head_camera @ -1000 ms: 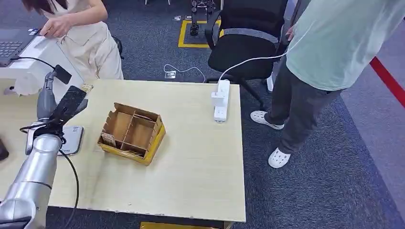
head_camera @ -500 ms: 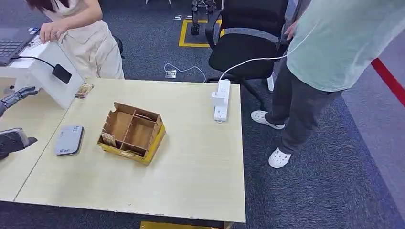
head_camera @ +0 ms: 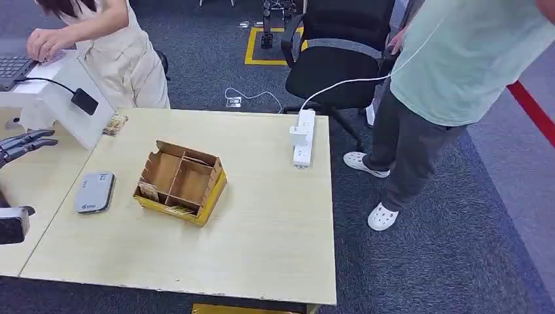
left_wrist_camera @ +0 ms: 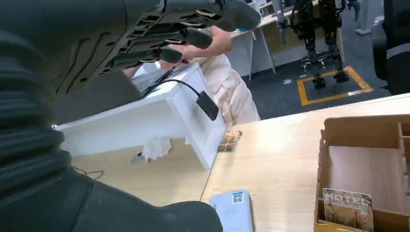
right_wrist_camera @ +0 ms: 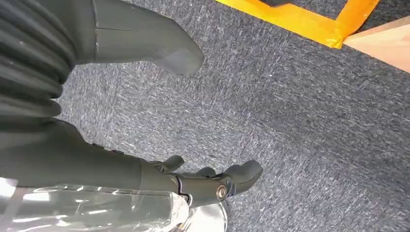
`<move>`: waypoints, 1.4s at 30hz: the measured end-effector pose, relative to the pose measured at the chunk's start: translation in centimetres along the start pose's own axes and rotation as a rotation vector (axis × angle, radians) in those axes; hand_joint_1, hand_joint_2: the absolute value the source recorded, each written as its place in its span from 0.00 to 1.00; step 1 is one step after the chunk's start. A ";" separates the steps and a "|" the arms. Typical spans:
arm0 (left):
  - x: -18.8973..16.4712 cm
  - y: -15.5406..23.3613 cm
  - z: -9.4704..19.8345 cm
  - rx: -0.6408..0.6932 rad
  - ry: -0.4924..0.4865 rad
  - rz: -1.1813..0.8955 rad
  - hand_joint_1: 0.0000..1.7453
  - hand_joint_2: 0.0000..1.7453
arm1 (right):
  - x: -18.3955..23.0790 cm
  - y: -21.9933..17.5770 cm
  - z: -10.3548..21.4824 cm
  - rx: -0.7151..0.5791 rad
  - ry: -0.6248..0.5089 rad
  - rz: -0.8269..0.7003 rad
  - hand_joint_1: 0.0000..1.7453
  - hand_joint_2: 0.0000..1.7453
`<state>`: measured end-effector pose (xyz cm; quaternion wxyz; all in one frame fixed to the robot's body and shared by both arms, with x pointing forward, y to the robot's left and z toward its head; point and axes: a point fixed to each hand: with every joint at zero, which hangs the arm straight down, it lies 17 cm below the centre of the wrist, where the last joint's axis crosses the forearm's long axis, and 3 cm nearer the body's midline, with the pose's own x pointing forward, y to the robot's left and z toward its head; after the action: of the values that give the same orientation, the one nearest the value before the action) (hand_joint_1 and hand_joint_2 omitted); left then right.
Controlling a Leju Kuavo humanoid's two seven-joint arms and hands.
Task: Pass the card to the sensor for recognition and then transmit it.
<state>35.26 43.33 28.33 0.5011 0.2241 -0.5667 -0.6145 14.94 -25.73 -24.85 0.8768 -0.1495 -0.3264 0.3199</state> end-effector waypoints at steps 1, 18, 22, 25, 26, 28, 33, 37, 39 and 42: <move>0.1 0.0 0.0 0.000 -0.001 -0.001 0.00 1.00 | 0.0 0.0 0.0 0.000 0.000 0.000 0.00 1.00; 7.5 -12.2 -7.0 0.026 -0.233 -0.240 0.00 1.00 | 0.3 -0.3 -0.4 0.004 0.005 0.027 0.00 1.00; 8.3 -14.2 -10.6 -0.001 -0.264 -0.337 0.00 1.00 | 1.1 -0.7 -0.9 0.008 -0.007 0.043 0.00 1.00; 9.2 -15.6 -12.9 -0.021 -0.306 -0.378 0.00 1.00 | 1.8 -1.3 -1.4 0.002 -0.018 0.049 0.00 1.00; 9.7 -16.2 -13.6 -0.019 -0.318 -0.383 0.00 1.00 | 1.9 -1.3 -1.4 0.003 -0.019 0.049 0.00 1.00; 10.5 -17.2 -14.5 -0.019 -0.335 -0.378 0.00 1.00 | 1.9 -1.3 -1.4 0.004 -0.019 0.048 0.00 1.00; 11.5 -19.6 -15.3 -0.052 -0.360 -0.360 0.00 1.00 | 1.9 -1.2 -1.4 0.005 -0.019 0.049 0.00 1.00; 11.8 -20.1 -15.7 -0.061 -0.367 -0.360 0.00 1.00 | 1.9 -1.2 -1.4 0.005 -0.019 0.049 0.00 1.00; 11.8 -20.3 -15.9 -0.057 -0.363 -0.365 0.00 1.00 | 1.9 -1.2 -1.4 0.005 -0.019 0.049 0.00 1.00; 12.3 -19.9 -16.6 -0.007 -0.350 -0.371 0.00 1.00 | 1.9 -1.2 -1.4 0.005 -0.019 0.049 0.00 1.00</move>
<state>37.19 21.92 9.28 0.2749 0.2129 -0.5916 -0.7274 17.50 -25.46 -24.41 0.8660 -0.1520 -0.3302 0.3435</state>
